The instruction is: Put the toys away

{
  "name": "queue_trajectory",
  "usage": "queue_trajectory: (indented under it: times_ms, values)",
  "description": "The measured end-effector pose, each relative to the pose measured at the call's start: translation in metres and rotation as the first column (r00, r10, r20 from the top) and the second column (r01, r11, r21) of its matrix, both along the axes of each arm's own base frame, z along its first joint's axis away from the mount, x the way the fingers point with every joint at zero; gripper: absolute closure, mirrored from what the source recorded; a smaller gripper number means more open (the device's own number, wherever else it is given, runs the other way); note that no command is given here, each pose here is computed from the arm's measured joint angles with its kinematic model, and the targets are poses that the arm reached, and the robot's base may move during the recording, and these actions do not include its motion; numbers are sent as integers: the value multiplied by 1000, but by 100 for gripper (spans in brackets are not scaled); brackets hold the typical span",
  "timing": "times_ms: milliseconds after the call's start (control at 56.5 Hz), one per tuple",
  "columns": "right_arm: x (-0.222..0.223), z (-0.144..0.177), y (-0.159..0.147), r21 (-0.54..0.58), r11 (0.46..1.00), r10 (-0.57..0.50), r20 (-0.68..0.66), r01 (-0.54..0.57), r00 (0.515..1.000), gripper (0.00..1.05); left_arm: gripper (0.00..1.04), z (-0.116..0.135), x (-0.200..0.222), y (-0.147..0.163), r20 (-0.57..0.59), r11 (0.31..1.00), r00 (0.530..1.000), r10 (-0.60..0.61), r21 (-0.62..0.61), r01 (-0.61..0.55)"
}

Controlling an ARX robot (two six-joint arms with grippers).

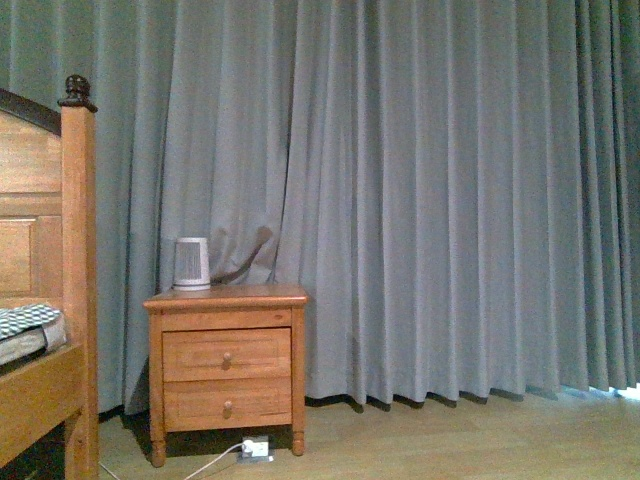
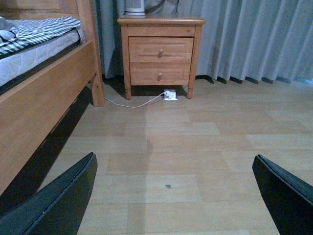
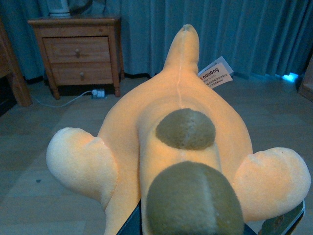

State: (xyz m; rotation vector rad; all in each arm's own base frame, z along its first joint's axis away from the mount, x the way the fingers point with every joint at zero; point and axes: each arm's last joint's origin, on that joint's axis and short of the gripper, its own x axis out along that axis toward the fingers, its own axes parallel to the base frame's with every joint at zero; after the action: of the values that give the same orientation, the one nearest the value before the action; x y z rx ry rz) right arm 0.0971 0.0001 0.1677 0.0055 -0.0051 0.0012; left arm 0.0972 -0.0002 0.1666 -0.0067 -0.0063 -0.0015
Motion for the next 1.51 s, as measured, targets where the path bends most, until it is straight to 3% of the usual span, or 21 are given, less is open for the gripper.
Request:
queue_trajectory:
  times_ms: [1506]
  values:
    - [0, 0, 0, 0, 1000, 1, 0, -1, 1000, 98, 6, 0, 0, 0, 1, 1000, 1000, 1, 0, -1]
